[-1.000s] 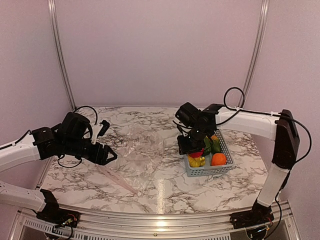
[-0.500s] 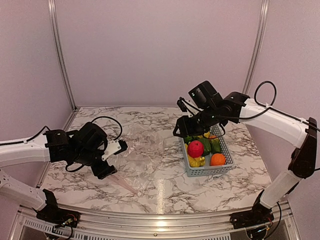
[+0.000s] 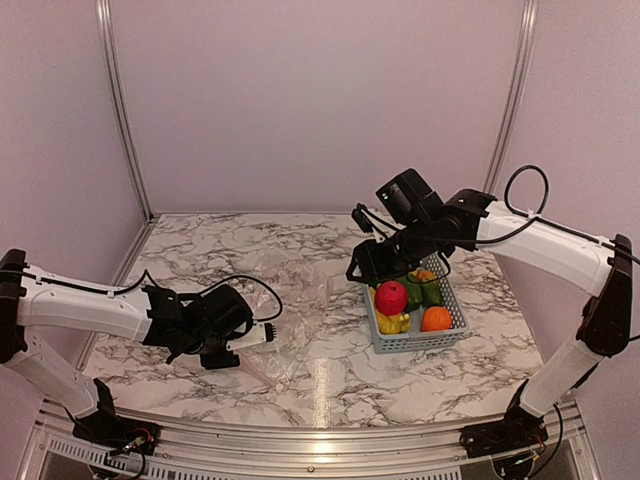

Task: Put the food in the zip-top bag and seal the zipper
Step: Pick up the zipper food storage bag at the center of the board.

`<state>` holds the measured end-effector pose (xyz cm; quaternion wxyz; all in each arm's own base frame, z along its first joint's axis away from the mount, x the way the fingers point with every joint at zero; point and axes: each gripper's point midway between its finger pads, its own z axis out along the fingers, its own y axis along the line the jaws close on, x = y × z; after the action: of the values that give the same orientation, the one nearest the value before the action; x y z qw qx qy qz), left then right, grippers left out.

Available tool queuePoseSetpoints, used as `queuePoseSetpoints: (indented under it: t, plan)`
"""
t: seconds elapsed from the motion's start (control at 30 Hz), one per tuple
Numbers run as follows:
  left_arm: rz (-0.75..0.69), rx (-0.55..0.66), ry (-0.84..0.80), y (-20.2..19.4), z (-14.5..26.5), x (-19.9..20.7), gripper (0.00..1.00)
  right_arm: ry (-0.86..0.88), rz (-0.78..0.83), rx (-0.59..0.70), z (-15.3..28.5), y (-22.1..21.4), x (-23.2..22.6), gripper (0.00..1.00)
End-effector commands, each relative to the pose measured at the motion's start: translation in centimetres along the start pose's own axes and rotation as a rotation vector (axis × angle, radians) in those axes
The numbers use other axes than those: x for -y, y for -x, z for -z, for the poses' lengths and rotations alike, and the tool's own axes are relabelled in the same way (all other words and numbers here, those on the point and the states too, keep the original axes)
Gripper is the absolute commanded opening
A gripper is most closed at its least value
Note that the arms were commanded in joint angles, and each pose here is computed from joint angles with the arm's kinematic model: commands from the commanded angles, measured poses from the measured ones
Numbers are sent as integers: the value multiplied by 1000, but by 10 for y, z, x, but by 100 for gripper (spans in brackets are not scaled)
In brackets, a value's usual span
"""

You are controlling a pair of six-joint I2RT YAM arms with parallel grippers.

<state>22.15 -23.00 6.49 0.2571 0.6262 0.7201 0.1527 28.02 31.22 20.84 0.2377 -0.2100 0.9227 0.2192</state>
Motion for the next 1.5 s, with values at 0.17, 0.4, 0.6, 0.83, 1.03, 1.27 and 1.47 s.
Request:
queuePoseSetpoints:
  t: [0.17, 0.4, 0.6, 0.83, 1.03, 1.27, 1.47]
  plan:
    - [-132, 40, -12, 19, -17, 14, 67, 26, -45, 32, 7, 9, 10, 50]
    - [-180, 71, -60, 22, -10, 26, 67, 30, -92, 28, 5, 6, 17, 50]
    - [-161, 73, -87, 14, -2, 30, 72, 60, -112, 41, 4, 10, 12, 49]
    - [-195, -11, 22, -5, -18, 22, 69, 61, -115, 37, 5, 9, 14, 49]
    - [-160, -8, 84, 12, -21, 7, 57, 74, -113, 32, 5, 10, 13, 49]
    - [-161, 20, 31, 25, -19, 12, 44, 69, -116, 23, 6, 6, 15, 49]
    - [-152, 31, -16, 32, -20, 19, 39, 67, -129, 22, 7, 2, 16, 49]
